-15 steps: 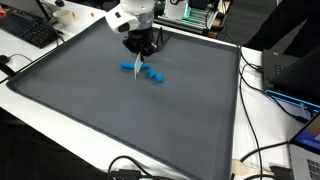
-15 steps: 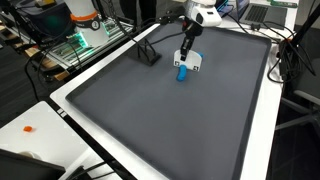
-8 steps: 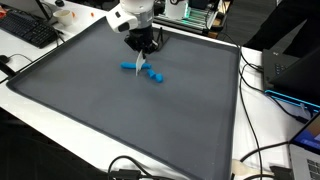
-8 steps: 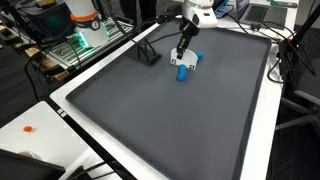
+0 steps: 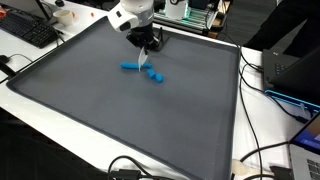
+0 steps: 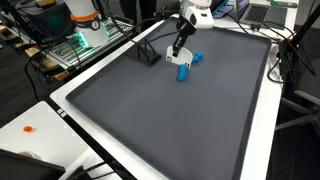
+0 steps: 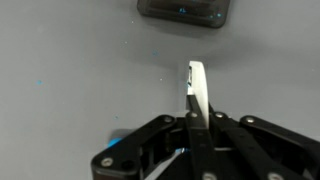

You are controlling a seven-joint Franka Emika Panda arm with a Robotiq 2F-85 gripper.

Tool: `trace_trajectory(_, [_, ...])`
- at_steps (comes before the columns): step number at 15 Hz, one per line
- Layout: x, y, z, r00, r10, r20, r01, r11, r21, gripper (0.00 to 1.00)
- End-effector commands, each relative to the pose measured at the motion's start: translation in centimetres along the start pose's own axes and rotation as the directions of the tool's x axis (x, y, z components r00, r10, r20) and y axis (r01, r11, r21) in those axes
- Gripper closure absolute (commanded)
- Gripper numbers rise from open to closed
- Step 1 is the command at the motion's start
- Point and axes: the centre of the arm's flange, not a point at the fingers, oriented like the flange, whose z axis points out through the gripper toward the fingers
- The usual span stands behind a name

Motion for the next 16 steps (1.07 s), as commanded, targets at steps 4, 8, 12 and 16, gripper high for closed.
trace_trajectory(4, [-1.7,0.5,-0.9,0.999,-0.032,0.039,0.031,0.999,0.018,0.99])
trace_trajectory(8, [-1.9,1.0,-2.5,0.999,-0.046,0.019,0.046,0.999,0.007,0.99])
trace_trajectory(12, [-1.6,1.7,-3.9,0.998,-0.060,-0.015,0.059,0.998,-0.030,0.99])
trace_trajectory(16, [-0.5,2.6,-4.2,0.997,-0.062,-0.042,0.059,0.996,-0.065,0.99])
